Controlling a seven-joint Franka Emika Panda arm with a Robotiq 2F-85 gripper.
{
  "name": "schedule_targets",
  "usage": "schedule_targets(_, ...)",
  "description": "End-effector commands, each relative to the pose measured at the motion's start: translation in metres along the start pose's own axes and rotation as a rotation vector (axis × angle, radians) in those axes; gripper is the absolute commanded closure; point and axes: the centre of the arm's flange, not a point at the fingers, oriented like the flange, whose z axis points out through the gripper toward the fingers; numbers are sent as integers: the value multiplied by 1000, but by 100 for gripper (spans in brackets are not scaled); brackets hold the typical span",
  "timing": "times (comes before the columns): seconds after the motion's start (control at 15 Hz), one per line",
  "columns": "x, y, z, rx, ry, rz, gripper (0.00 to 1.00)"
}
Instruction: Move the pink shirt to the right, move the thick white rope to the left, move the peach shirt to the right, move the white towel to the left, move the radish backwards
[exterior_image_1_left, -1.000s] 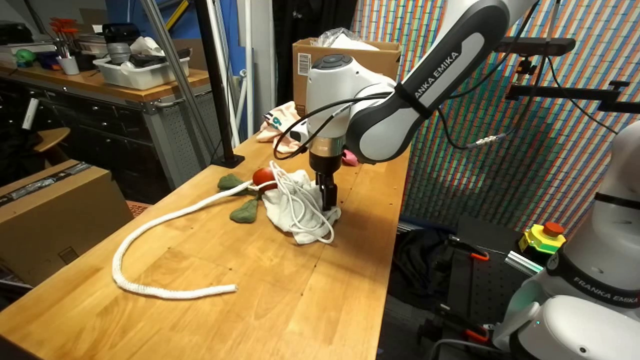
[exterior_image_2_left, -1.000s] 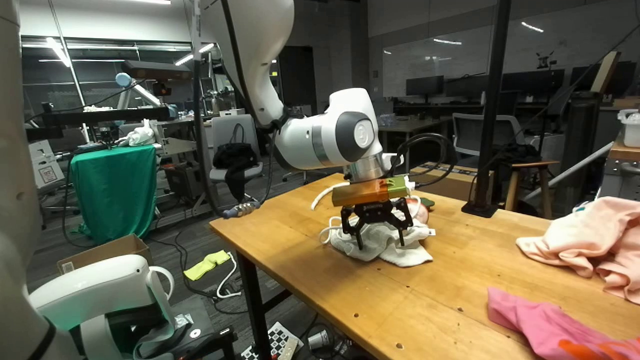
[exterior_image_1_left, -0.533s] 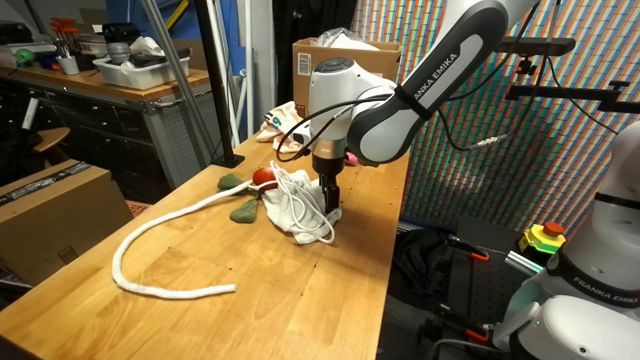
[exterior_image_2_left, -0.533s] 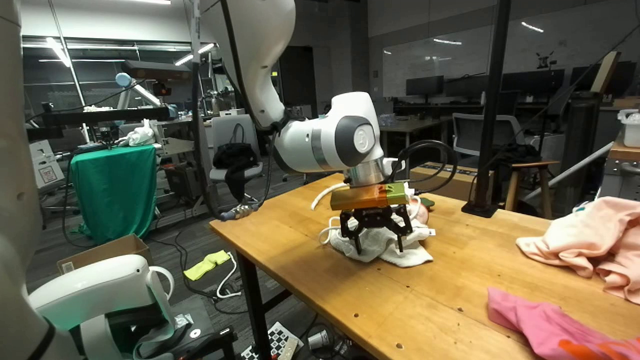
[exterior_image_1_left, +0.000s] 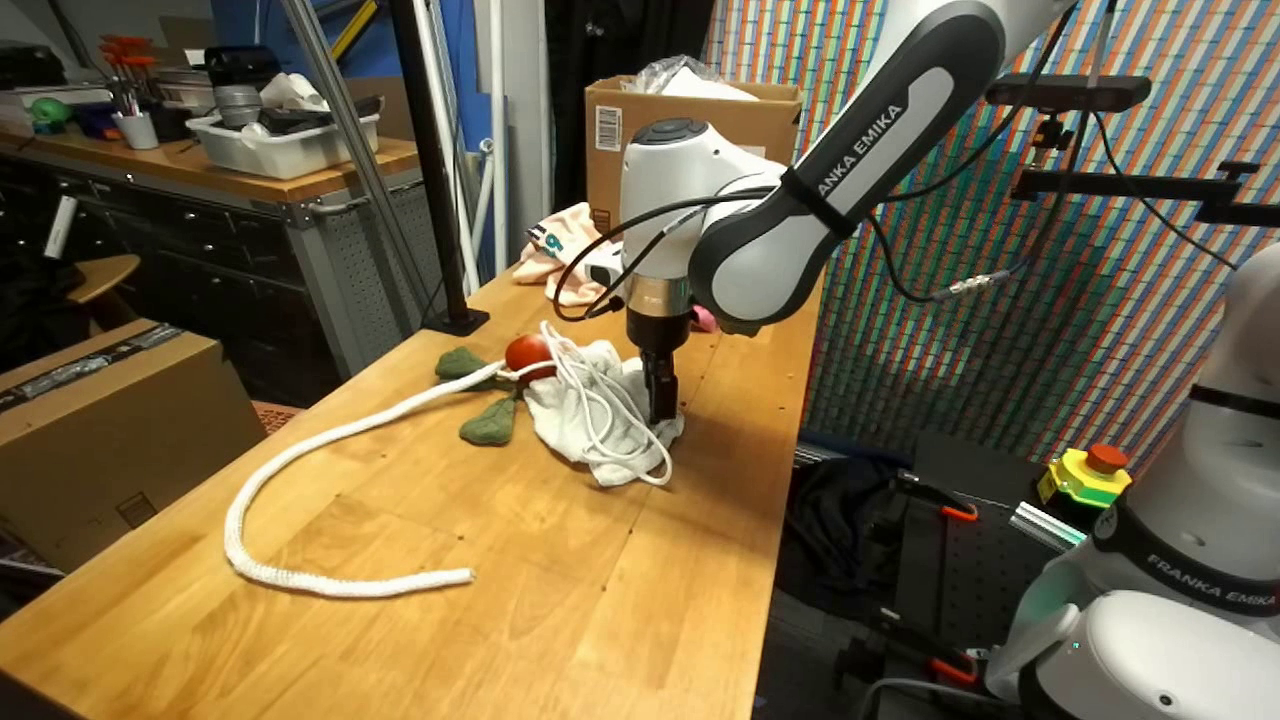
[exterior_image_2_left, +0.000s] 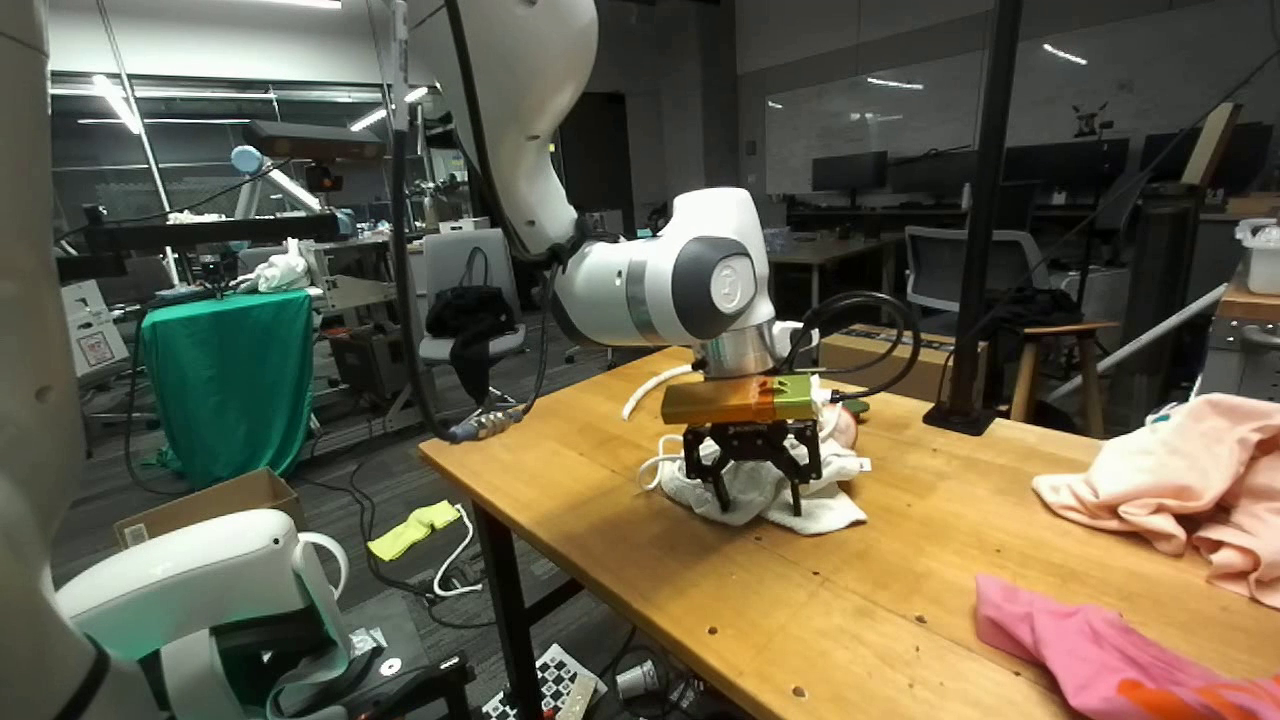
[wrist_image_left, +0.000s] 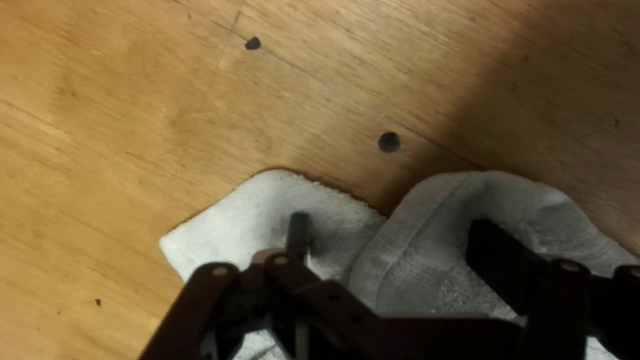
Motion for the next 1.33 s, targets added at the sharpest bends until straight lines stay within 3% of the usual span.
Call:
schedule_targets(0.0, 2, 8, -2, 15, 12, 19, 46)
schedule_targets(0.33, -1, 16, -17, -15, 25, 52, 87)
schedule_targets(0.53, -6, 29, -40, -67, 78, 112, 97)
schedule_targets(0.73, -17, 51, -69, -127, 138, 203, 92)
schedule_targets(1.27, -61, 97, -126, -320, 217, 410, 92)
